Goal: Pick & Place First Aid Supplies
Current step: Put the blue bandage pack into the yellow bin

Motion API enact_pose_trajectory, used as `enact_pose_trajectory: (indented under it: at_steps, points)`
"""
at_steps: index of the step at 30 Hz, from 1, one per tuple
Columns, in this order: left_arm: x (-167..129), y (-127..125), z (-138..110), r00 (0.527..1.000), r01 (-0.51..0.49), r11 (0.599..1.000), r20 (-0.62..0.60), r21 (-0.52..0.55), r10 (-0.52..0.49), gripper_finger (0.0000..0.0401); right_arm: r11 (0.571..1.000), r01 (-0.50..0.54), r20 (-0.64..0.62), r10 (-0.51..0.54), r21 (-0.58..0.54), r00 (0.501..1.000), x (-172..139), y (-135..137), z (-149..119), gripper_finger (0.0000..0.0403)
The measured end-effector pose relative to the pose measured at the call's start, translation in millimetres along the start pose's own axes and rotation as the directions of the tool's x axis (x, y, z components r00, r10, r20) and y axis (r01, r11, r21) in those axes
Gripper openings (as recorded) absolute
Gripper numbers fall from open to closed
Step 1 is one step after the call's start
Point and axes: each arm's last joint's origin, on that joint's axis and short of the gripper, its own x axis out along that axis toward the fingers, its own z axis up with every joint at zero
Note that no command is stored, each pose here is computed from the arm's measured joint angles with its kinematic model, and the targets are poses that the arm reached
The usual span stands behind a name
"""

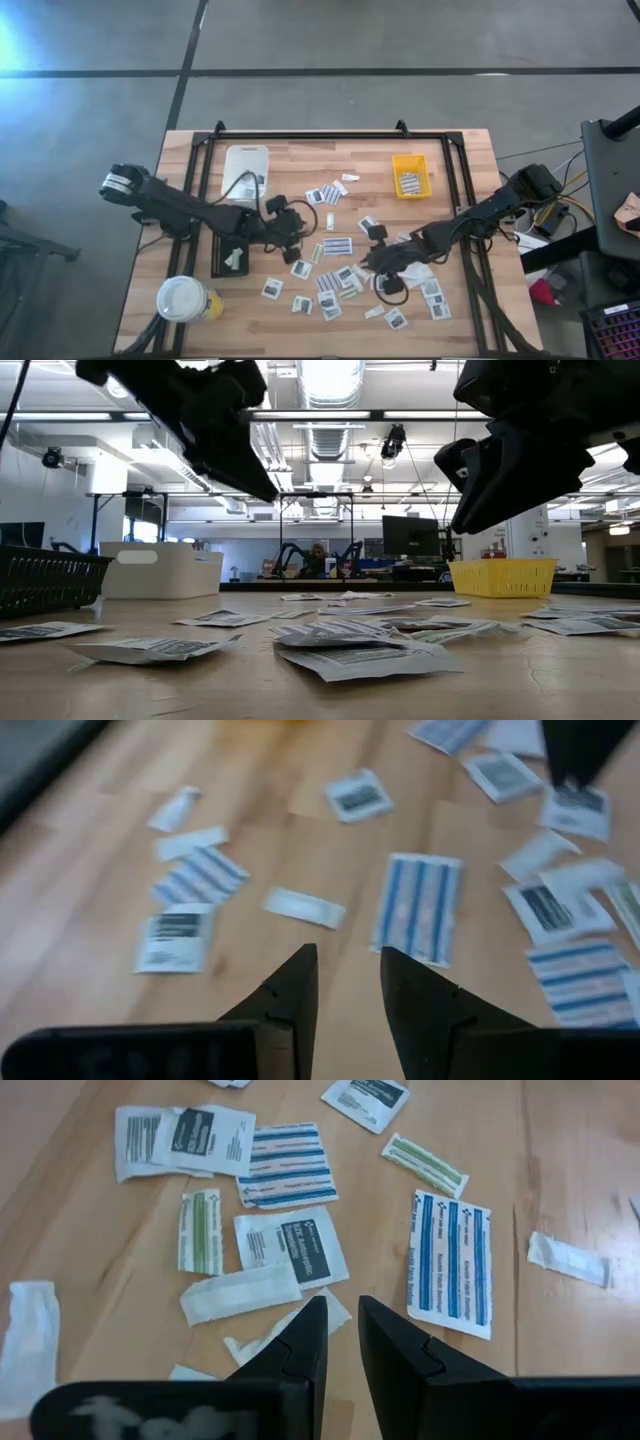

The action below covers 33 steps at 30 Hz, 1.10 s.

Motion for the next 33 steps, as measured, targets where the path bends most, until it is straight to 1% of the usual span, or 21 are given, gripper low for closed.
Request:
enact_pose_trajectory:
  at_steps: [4, 6, 8, 11, 13, 15, 17, 24, 28, 30, 33]
  points:
    - [22.3, -11.9, -4.1, 0.996, 0.089, 0.995, 0.015, 0.047, -0.090, 0.0106, 0.996, 0.002, -0.015, -0.003, -0.090, 1.000, 0.0, -0.2, -1.5, 0.0056]
    - [32.1, -17.0, -6.5, 0.993, 0.113, 0.991, 0.029, 0.066, -0.115, 0.0106, 0.990, 0.001, -0.025, -0.004, -0.138, 1.000, 0.0, -0.2, -2.5, 0.0056]
    - [40.7, -20.3, -9.7, 0.992, 0.117, 0.990, 0.036, 0.072, -0.120, 0.0106, 0.983, 0.005, -0.034, -0.012, -0.185, 0.999, -0.1, -0.5, -3.3, 0.0057]
    - [50.5, -23.5, -14.1, 0.993, 0.113, 0.990, 0.019, 0.078, -0.115, 0.0106, 0.968, 0.072, -0.045, -0.086, -0.242, 0.995, -0.2, -2.7, -4.8, 0.0056]
    - [56.5, -25.6, -16.3, 0.994, 0.110, 0.990, 0.005, 0.083, -0.111, 0.0106, 0.956, 0.097, -0.043, -0.114, -0.276, 0.993, -0.3, -3.6, -4.9, 0.0057]
    - [61.7, -27.9, -18.6, 0.993, 0.119, 0.989, -0.010, 0.087, -0.119, 0.0106, 0.947, 0.097, -0.042, -0.116, -0.306, 0.992, -0.3, -3.7, -4.7, 0.0056]
    - [66.4, -31.1, -17.7, 0.991, 0.137, 0.987, 0.000, 0.088, -0.137, 0.0106, 0.940, 0.096, -0.040, -0.116, -0.327, 0.992, -0.3, -3.6, -4.6, 0.0057]
    - [81.3, -37.0, -17.8, 0.990, 0.137, 0.984, 0.020, 0.115, -0.140, 0.0106, 0.909, 0.118, -0.025, -0.140, -0.399, 0.990, -0.3, -4.5, -3.2, 0.0057]
    - [88.9, -35.5, -21.4, 0.994, 0.102, 0.989, 0.021, 0.110, -0.105, 0.0106, 0.885, 0.122, -0.025, -0.149, -0.449, 0.989, 0.0, -6.2, -3.0, 0.0057]
    - [90.8, -34.6, -22.7, 0.996, 0.081, 0.992, 0.022, 0.095, -0.084, 0.0106, 0.879, 0.124, -0.025, -0.153, -0.460, 0.988, 0.1, -7.0, -3.0, 0.0057]
    - [92.6, -34.3, -24.3, 0.997, 0.077, 0.994, 0.017, 0.079, -0.079, 0.0106, 0.870, 0.122, -0.027, -0.153, -0.477, 0.988, 0.1, -7.0, -3.1, 0.0057]
